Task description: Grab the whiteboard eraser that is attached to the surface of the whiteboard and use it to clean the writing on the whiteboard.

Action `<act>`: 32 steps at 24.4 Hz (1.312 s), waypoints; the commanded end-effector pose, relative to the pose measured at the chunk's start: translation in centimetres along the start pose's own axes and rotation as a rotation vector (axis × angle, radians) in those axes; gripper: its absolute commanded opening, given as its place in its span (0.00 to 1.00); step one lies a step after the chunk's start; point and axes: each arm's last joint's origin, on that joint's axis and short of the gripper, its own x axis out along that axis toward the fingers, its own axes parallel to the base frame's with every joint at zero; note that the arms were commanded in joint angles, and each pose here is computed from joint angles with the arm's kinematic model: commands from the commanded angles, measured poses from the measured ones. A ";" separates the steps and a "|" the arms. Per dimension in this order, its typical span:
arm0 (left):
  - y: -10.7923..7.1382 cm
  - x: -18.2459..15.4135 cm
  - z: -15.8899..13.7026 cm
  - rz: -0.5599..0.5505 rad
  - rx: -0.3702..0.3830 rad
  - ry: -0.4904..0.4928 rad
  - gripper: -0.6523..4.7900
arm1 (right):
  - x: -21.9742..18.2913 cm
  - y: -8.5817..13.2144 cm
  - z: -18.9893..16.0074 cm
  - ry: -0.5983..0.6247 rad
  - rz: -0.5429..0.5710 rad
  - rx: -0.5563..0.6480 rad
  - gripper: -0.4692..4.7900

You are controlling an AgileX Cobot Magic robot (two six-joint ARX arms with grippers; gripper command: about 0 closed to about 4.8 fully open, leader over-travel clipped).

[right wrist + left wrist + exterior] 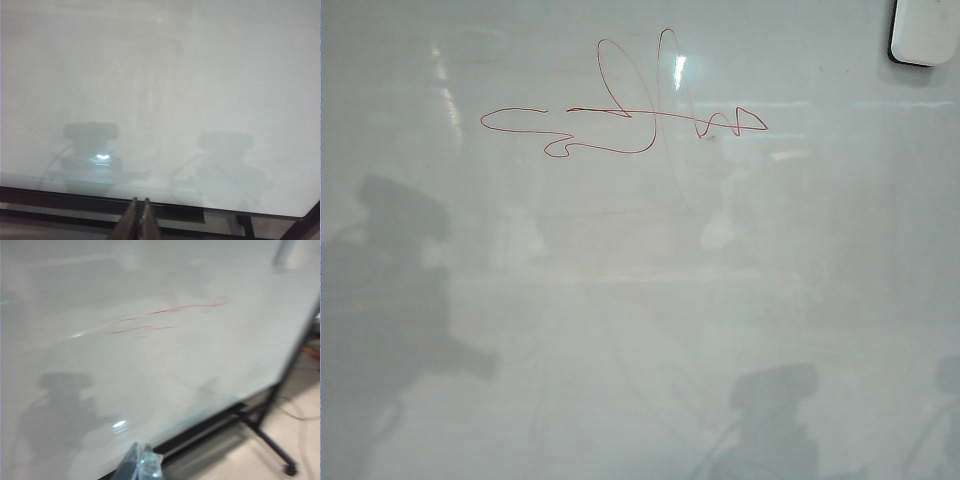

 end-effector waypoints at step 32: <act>-0.6 -1.6 0.0 -0.047 0.017 -0.039 0.11 | -3.6 -0.9 7.4 -0.276 -0.020 0.202 0.08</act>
